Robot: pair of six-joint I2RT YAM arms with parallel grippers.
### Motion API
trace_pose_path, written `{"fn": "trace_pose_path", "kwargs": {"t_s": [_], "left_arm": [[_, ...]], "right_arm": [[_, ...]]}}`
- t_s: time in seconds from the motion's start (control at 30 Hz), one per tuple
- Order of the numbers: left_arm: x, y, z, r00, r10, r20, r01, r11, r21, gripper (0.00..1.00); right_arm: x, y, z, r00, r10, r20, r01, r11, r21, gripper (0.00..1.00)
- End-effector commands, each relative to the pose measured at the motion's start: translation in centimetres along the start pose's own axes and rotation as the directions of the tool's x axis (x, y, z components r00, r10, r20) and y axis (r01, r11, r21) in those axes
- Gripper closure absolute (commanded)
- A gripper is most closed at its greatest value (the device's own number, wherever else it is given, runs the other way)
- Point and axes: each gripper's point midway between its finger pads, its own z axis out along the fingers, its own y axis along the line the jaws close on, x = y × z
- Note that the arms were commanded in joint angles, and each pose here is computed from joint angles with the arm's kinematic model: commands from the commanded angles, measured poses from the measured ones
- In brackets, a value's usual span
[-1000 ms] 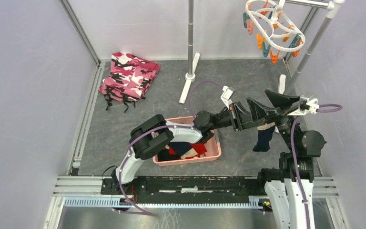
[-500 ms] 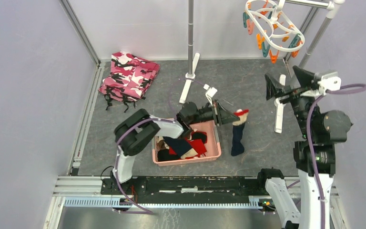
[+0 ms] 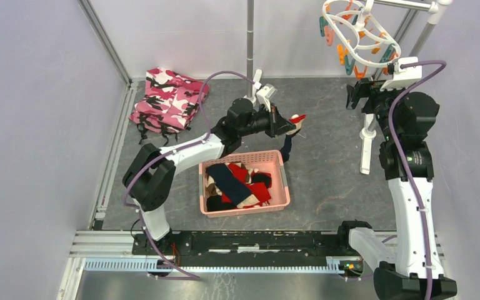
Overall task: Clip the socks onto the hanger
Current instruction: Adjust the hanger on the clothesline.
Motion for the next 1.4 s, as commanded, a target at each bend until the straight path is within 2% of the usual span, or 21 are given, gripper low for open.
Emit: {"fn": "trace_pose_path", "kwargs": {"t_s": [0.0, 0.23, 0.4, 0.63, 0.73, 0.87, 0.97, 1.17, 1.37], "left_arm": [[1.9, 1.7, 0.0, 0.996, -0.005, -0.088, 0.004, 1.0, -0.017, 0.98], [1.2, 1.7, -0.9, 0.997, 0.032, -0.07, -0.037, 0.997, -0.065, 0.98], [0.7, 1.1, -1.2, 0.997, 0.047, -0.067, -0.052, 0.996, -0.072, 0.98], [-0.1, 0.9, -1.9, 0.994, 0.098, -0.054, -0.103, 0.989, -0.103, 0.98], [-0.1, 1.1, -2.0, 0.992, 0.113, -0.06, -0.119, 0.987, -0.112, 0.98], [-0.3, 1.0, -2.1, 0.99, 0.125, -0.064, -0.132, 0.985, -0.114, 0.98], [-0.6, 0.7, -2.4, 0.99, 0.13, -0.06, -0.136, 0.984, -0.113, 0.98], [-1.5, -0.1, -2.8, 0.99, 0.138, -0.043, -0.141, 0.985, -0.099, 0.98], [-2.4, -0.6, -3.5, 0.986, 0.164, -0.022, -0.165, 0.98, -0.109, 0.98]], "right_arm": [[-4.9, -1.0, -1.2, 0.994, -0.073, 0.084, 0.066, 0.994, 0.083, 0.06], [-3.7, -0.6, -1.5, 0.992, -0.121, 0.043, 0.115, 0.986, 0.118, 0.09], [-4.4, -1.6, -1.6, 0.99, -0.141, 0.009, 0.137, 0.974, 0.179, 0.19], [-3.8, -0.1, -0.7, 0.994, -0.112, 0.021, 0.109, 0.989, 0.105, 0.19], [-5.6, 0.5, -0.9, 0.993, -0.085, 0.082, 0.079, 0.994, 0.081, 0.18], [-11.9, 1.7, -1.6, 0.974, -0.054, 0.221, 0.051, 0.999, 0.019, 0.17], [-15.4, 1.7, -0.1, 0.965, -0.053, 0.255, 0.049, 0.999, 0.021, 0.17], [-18.2, 0.9, 3.5, 0.955, -0.013, 0.296, -0.004, 0.998, 0.06, 0.19], [-15.9, 0.2, 6.5, 0.964, 0.054, 0.261, -0.066, 0.997, 0.037, 0.21]]}}
